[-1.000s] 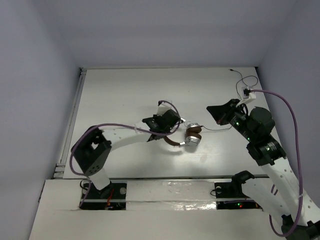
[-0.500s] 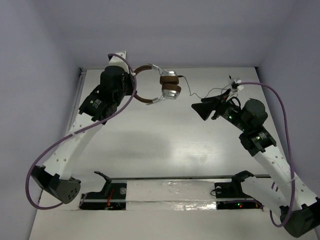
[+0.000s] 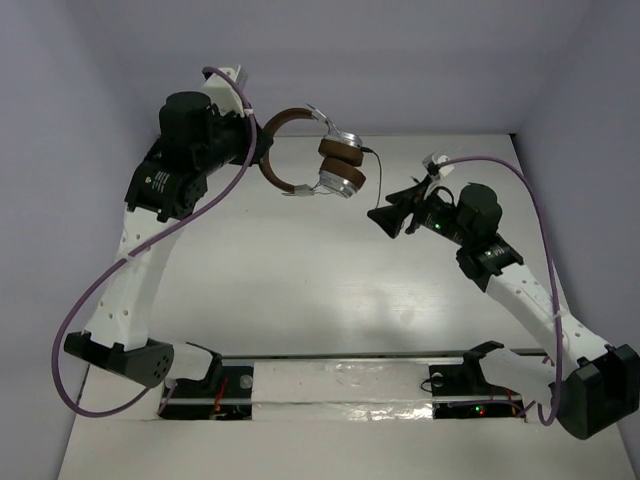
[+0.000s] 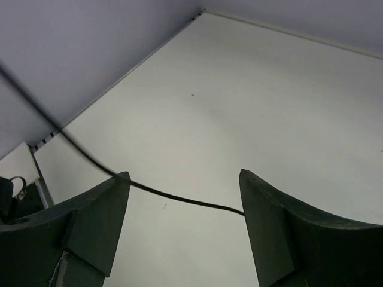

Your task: Wrap the headphones

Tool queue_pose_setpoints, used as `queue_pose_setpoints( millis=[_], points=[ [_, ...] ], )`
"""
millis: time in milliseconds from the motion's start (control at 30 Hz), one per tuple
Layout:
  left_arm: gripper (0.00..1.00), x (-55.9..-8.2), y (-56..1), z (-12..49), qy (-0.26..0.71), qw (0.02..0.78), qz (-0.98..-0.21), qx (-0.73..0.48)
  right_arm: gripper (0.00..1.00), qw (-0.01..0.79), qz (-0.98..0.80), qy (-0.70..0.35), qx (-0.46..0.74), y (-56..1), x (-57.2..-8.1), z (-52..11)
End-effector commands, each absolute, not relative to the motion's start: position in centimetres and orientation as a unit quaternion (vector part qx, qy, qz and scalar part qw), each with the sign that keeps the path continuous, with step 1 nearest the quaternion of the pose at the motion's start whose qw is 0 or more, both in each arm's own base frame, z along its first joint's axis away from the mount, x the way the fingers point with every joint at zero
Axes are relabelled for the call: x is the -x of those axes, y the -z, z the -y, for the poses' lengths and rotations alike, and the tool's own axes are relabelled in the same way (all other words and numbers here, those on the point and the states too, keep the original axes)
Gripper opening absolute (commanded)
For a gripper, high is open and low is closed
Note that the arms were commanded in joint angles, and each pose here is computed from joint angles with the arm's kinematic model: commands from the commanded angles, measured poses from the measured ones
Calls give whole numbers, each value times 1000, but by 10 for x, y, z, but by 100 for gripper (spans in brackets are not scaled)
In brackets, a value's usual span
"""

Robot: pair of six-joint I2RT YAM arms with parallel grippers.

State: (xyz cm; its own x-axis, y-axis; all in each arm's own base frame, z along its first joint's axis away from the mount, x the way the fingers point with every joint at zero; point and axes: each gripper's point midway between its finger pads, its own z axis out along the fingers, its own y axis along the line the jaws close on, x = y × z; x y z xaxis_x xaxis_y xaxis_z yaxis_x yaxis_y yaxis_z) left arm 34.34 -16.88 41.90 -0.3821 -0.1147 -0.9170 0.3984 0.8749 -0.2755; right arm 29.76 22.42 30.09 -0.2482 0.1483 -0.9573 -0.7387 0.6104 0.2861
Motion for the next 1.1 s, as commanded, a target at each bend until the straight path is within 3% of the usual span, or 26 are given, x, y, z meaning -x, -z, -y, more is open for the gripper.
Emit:
queue_pose_setpoints(
  millis=[0,600,833,933,1067],
  points=[
    [0,-326,-475,183,305,581,-745,-120,79,605,-662,-376,232,-305,-307,-227],
    [0,-269,-599,183,404,646,-632,-138,68,591,-681,-383,203,-256,-344,-237],
    [0,-273,-607,180,422,641,-626,-138,61,581,-693,-383,187,-232,-355,-236],
    [0,-284,-606,176,428,638,-627,-131,51,570,-693,-400,186,-223,-352,-241],
    [0,-305,-596,174,439,628,-633,-110,21,550,-700,-423,172,-208,-348,-245]
  ],
)
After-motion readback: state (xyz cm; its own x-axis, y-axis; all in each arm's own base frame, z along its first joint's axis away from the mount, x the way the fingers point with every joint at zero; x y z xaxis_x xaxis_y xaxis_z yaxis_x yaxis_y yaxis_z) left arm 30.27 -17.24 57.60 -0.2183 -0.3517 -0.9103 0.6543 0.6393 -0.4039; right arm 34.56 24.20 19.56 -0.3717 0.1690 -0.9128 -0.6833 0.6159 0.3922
